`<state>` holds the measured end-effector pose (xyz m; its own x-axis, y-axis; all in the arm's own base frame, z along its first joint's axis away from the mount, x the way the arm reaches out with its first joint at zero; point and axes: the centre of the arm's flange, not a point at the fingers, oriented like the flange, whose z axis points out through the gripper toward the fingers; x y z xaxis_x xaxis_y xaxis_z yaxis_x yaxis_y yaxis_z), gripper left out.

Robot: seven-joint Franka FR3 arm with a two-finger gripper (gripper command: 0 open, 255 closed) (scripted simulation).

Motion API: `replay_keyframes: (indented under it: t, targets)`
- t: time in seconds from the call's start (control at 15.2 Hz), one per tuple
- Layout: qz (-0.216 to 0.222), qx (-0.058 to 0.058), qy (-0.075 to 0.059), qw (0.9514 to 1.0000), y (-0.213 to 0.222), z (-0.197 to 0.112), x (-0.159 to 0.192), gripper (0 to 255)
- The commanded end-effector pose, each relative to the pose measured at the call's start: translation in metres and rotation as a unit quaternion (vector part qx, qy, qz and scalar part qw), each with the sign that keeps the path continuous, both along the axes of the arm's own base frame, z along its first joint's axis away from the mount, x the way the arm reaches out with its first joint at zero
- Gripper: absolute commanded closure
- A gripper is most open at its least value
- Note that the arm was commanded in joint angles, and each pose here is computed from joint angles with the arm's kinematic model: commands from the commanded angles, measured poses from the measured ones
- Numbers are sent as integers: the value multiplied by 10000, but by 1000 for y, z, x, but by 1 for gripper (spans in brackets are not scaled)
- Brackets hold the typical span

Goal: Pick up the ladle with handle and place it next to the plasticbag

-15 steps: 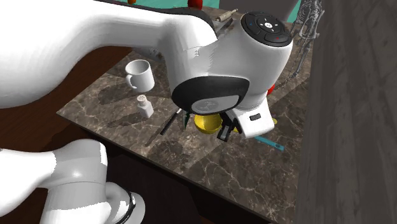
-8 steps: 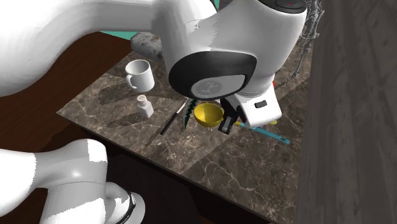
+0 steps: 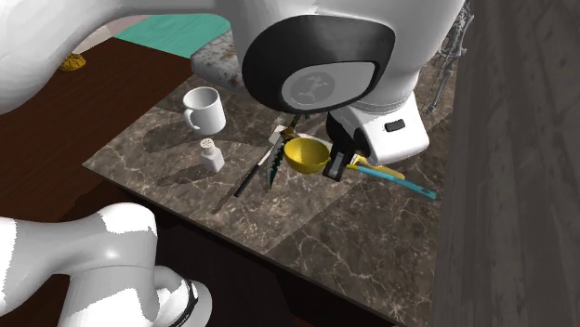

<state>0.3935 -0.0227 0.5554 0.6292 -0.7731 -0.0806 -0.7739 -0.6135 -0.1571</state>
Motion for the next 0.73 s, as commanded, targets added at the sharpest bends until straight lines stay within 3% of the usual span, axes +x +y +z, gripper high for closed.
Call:
replay_keyframes:
  t: [0.0,0.66]
  targets:
    - [0,0,1,10000,0,11,-1,255]
    - [0,0,1,10000,0,64,-1,255]
